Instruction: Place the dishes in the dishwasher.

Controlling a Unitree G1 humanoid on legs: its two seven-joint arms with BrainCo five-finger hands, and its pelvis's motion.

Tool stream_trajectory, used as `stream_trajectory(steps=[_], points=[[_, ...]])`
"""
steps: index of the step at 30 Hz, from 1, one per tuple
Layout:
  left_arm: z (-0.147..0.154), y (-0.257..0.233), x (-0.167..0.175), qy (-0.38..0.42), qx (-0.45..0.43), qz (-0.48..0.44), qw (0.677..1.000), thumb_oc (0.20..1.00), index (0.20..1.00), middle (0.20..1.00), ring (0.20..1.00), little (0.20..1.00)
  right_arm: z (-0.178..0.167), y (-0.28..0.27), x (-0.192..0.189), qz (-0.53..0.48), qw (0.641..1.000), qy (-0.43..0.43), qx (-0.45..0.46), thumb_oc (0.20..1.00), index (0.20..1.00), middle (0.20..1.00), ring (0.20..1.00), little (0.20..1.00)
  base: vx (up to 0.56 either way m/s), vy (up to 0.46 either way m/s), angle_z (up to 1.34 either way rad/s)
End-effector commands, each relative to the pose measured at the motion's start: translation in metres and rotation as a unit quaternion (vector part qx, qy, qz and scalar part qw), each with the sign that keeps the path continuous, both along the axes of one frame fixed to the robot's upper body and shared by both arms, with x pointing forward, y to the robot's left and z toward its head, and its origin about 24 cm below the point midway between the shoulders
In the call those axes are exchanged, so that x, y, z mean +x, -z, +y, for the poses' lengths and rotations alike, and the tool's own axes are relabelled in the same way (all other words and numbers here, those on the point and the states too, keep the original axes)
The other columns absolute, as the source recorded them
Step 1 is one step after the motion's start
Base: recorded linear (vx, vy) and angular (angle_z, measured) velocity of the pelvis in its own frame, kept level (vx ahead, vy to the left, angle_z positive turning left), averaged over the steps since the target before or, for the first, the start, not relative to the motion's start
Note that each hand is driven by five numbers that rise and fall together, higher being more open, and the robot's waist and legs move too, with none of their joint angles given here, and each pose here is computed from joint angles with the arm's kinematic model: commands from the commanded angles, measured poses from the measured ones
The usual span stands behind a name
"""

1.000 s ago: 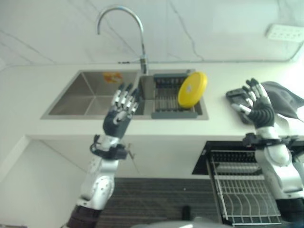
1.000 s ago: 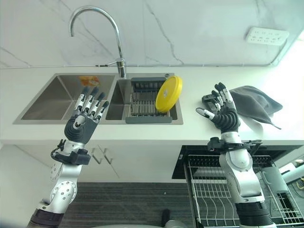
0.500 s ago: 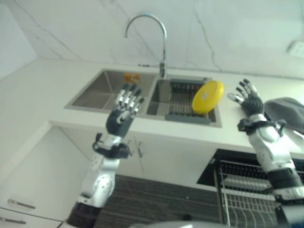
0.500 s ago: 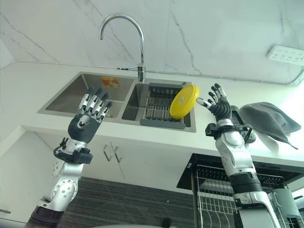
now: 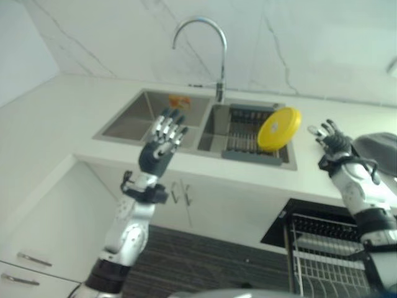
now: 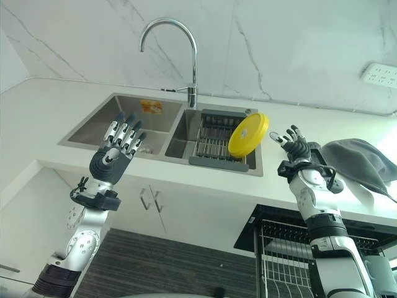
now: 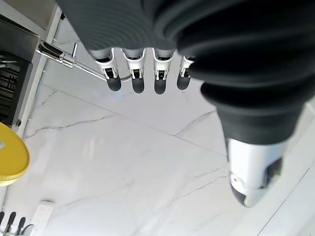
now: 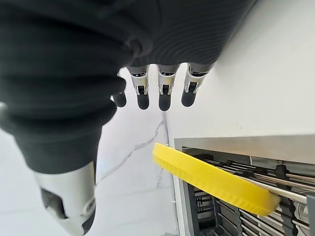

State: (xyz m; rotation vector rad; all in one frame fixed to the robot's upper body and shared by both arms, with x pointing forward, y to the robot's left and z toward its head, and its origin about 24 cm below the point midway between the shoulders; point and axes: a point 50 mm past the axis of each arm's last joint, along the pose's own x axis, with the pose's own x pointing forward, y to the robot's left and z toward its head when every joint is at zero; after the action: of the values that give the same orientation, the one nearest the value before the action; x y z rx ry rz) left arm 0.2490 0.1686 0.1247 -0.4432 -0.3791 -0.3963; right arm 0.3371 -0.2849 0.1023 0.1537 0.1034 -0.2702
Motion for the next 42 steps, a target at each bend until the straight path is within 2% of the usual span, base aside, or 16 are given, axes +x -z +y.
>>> stream_trajectory(steps=[1,18,42], points=[[-0.003,-0.017,0.007,0.014,0.02,-0.042,0.999,1.0,1.0,1.0,1.0,1.0,-0.011,-0.049,0.016,-0.058,0.998,0.006,-0.012,1.0,1.0,1.0,1.0,1.0,0.01,0.003,0.05],[-0.005,-0.019,0.012,0.017,0.03,-0.035,0.999,1.0,1.0,1.0,1.0,1.0,-0.032,-0.048,0.025,0.017,0.999,-0.001,0.028,1.0,1.0,1.0,1.0,1.0,0.0,-0.002,0.04],[0.003,-0.015,0.01,0.001,0.044,-0.019,0.999,1.0,1.0,1.0,1.0,1.0,-0.033,-0.053,0.032,0.027,0.999,-0.011,0.023,1.0,1.0,1.0,1.0,1.0,0.01,-0.012,0.06]])
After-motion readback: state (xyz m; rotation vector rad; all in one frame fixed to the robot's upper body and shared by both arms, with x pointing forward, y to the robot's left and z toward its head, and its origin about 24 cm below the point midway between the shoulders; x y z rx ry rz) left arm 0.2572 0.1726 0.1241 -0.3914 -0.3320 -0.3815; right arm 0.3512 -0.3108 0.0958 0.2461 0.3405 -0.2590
